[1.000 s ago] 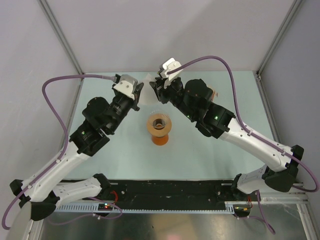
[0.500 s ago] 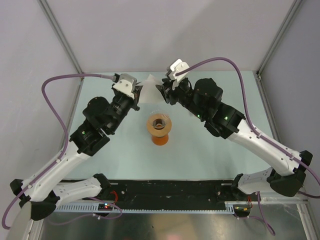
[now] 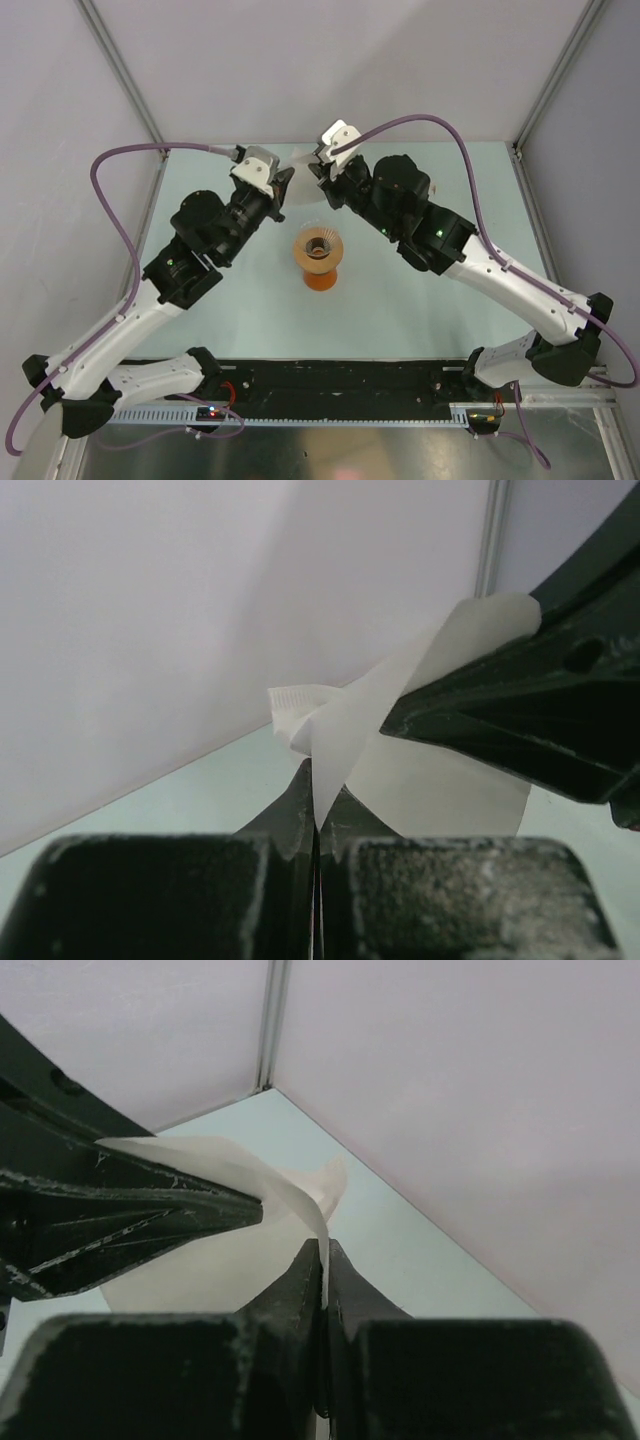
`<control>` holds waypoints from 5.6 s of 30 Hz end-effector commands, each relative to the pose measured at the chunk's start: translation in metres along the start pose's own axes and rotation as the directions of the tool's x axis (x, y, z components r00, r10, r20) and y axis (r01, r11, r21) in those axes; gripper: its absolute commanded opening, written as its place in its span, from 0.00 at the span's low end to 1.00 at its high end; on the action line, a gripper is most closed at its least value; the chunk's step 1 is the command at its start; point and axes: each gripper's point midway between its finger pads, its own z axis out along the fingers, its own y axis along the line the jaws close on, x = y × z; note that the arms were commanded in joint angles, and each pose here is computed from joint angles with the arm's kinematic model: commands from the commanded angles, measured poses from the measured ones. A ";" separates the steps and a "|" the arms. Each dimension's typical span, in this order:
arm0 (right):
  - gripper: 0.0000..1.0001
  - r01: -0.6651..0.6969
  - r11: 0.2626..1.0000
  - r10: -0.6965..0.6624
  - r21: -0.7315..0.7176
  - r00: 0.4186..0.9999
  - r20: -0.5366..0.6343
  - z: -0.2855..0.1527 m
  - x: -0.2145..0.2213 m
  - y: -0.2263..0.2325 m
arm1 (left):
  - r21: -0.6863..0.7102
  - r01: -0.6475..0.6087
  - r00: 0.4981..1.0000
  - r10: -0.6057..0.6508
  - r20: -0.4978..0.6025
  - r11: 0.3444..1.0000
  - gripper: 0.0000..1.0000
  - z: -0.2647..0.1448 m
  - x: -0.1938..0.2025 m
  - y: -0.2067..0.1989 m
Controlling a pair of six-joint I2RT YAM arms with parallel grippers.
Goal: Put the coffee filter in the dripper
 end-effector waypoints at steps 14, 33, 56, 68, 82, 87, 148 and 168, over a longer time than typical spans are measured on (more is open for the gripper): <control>0.00 0.051 0.958 -0.021 -0.281 0.994 0.109 -0.058 -0.016 -0.019 | 0.407 -0.165 0.985 0.170 0.024 0.898 0.98 -0.095 -0.027 -0.025; 0.00 0.223 0.644 -0.106 -0.732 0.973 0.203 -0.128 -0.007 0.081 | 0.655 -0.443 0.848 0.523 0.086 0.611 0.92 -0.102 0.007 -0.054; 0.03 0.205 0.629 -0.094 -0.750 0.978 0.188 -0.122 -0.008 0.090 | 0.723 -0.534 0.772 0.602 0.205 0.438 0.47 -0.100 0.020 -0.091; 0.16 0.173 0.644 -0.075 -0.745 0.984 0.164 -0.123 -0.007 0.080 | 0.737 -0.495 0.797 0.578 0.175 0.460 0.18 -0.105 0.024 -0.092; 0.00 0.211 0.672 -0.095 -0.710 0.975 0.199 -0.134 -0.011 0.070 | 0.730 -0.303 0.901 0.434 0.010 0.612 0.63 -0.112 0.015 -0.085; 0.00 0.204 0.672 -0.103 -0.712 0.978 0.183 -0.141 -0.006 0.067 | 0.699 -0.137 0.958 0.273 -0.087 0.702 0.63 -0.128 0.005 -0.071; 0.47 0.123 0.749 -0.056 -0.651 0.991 0.122 -0.137 -0.015 0.052 | 0.614 0.603 0.785 -0.243 -0.570 0.509 0.00 -0.111 -0.006 -0.101; 0.72 0.118 0.828 0.011 -0.549 0.974 0.227 -0.140 -0.038 0.038 | 0.533 0.781 0.607 -0.601 -0.520 0.327 0.00 -0.056 -0.065 -0.062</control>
